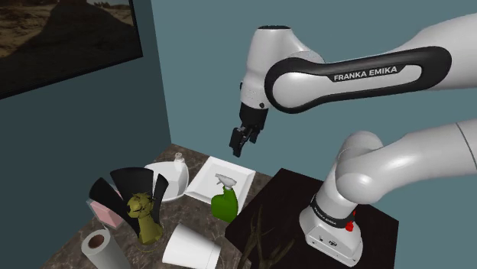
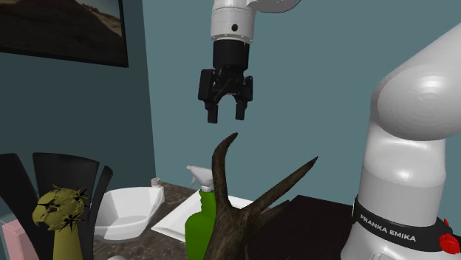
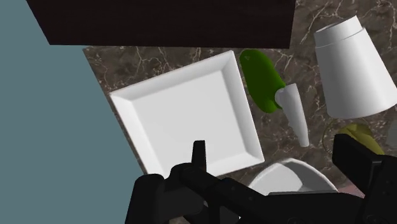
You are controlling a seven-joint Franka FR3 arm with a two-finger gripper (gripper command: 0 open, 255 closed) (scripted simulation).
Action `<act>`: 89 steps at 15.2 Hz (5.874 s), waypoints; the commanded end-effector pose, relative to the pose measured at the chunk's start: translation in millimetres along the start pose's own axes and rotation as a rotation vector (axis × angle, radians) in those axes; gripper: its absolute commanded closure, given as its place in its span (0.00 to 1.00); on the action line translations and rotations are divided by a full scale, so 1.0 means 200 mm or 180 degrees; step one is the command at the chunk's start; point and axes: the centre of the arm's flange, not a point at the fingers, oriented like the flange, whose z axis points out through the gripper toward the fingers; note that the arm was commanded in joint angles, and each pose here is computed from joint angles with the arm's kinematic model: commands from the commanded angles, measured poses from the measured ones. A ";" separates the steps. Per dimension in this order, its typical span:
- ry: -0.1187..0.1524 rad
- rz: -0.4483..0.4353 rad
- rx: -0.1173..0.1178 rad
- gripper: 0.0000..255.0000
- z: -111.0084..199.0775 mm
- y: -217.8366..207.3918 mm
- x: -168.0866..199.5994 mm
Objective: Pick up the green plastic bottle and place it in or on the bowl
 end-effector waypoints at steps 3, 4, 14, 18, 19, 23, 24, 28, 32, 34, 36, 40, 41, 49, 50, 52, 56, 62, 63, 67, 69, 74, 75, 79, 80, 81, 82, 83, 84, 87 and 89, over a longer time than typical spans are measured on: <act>0.0038 -0.0103 0.0034 0.00 0.22 -0.12 -0.04; 0.0046 -0.0129 0.0042 0.00 0.28 -0.15 -0.05; 0.0068 -0.0201 0.0064 0.00 0.62 -0.25 -0.07; 0.0068 -0.0201 0.0064 0.00 0.63 -0.25 -0.07; 0.0068 -0.0201 0.0064 0.00 0.63 -0.25 -0.07; 0.0068 -0.0201 0.0064 1.00 0.63 -0.25 -0.07; 0.0068 -0.0201 0.0064 1.00 0.63 -0.25 -0.07; 0.0068 -0.0201 0.0064 1.00 0.63 -0.25 -0.07; 0.0068 -0.0201 0.0064 1.00 0.63 -0.25 -0.07; 0.0068 -0.0201 0.0064 1.00 0.58 -0.25 -0.07; 0.0068 -0.0201 0.0064 1.00 0.53 -0.25 -0.06; 0.0068 -0.0201 0.0064 1.00 0.42 -0.26 -0.06; 0.0068 -0.0201 0.0064 1.00 0.40 -0.26 -0.06; 0.0068 -0.0201 0.0064 1.00 0.19 -0.27 -0.05; 0.0068 -0.0201 0.0064 1.00 0.16 -0.27 -0.05; 0.0068 -0.0201 0.0064 1.00 0.11 -0.27 -0.04; 0.0068 -0.0201 0.0064 1.00 0.00 -0.27 -0.04; 0.0068 -0.0201 0.0064 1.00 -0.15 -0.28 -0.03; 0.0068 -0.0201 0.0064 1.00 -0.16 -0.29 0.03; 0.0068 -0.0201 0.0064 1.00 -0.23 -0.35 0.28; 0.0068 -0.0201 0.0064 1.00 -0.27 -0.38 0.40; 0.0068 -0.0201 0.0064 1.00 -0.35 -0.45 0.71; 0.0068 -0.0201 0.0064 1.00 -0.37 -0.47 0.78; 0.0068 -0.0201 0.0064 1.00 -0.44 -0.53 1.02; 0.0068 -0.0201 0.0064 1.00 -0.46 -0.54 1.09; 0.0068 -0.0201 0.0064 1.00 -0.47 -0.56 1.15; 0.0068 -0.0201 0.0064 1.00 -0.49 -0.57 1.21; 0.0068 -0.0201 0.0064 1.00 -0.51 -0.58 1.27; 0.0068 -0.0201 0.0064 1.00 -0.52 -0.60 1.33; 0.0068 -0.0201 0.0064 1.00 -0.49 -0.61 1.41; 0.0068 -0.0201 0.0064 1.00 -0.44 -0.61 1.40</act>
